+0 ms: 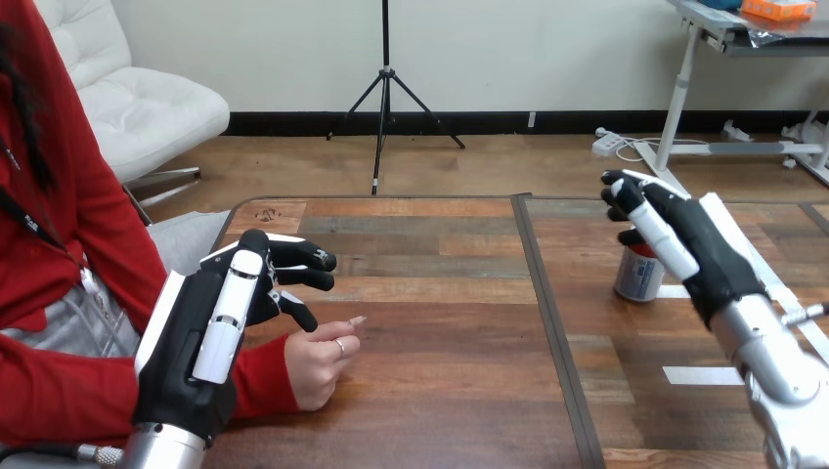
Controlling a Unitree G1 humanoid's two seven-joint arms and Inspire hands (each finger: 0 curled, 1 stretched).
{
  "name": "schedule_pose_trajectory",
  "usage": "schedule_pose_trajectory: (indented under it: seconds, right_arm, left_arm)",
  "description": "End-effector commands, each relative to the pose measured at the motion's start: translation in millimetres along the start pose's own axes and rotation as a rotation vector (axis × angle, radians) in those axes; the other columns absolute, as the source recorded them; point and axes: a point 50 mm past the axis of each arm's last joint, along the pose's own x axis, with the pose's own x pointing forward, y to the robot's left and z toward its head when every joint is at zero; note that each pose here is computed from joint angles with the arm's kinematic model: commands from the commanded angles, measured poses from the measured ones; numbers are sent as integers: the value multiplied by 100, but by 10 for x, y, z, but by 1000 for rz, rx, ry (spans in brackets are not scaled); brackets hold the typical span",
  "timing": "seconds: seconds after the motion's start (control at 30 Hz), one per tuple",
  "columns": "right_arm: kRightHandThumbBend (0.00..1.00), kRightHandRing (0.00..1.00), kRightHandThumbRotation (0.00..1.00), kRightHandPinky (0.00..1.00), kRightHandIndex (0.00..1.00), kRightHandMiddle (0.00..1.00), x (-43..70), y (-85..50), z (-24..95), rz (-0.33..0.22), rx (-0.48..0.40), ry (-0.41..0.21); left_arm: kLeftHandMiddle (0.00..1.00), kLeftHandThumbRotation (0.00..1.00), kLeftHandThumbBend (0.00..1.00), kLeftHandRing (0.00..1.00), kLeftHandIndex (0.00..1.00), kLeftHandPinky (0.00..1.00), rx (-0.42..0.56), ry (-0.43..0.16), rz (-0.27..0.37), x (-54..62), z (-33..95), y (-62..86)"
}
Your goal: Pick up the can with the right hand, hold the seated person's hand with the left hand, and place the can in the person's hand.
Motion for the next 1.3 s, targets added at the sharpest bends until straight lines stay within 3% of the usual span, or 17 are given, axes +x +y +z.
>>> schedule_pose_trajectory:
  seconds: [0.0,0.37,0.67,1.27]
  right_arm:
    - [78,82,100,74,85,84,496,-427,753,-101,-150,-178]
    - [79,84,100,77,86,85,608,-509,820,-105,-235,-102]
    - [86,84,100,79,87,86,678,-542,869,-102,-325,-46]
    - [81,80,100,72,83,83,751,-499,891,-70,-442,30]
  left_arm:
    - [62,100,27,61,53,36,22,-124,-7,189,236,24]
    - [62,100,27,61,53,36,23,-121,3,172,226,24]
    - [62,100,26,60,53,36,20,-122,0,164,222,26]
    - [61,100,23,60,53,36,21,-122,2,158,218,33]
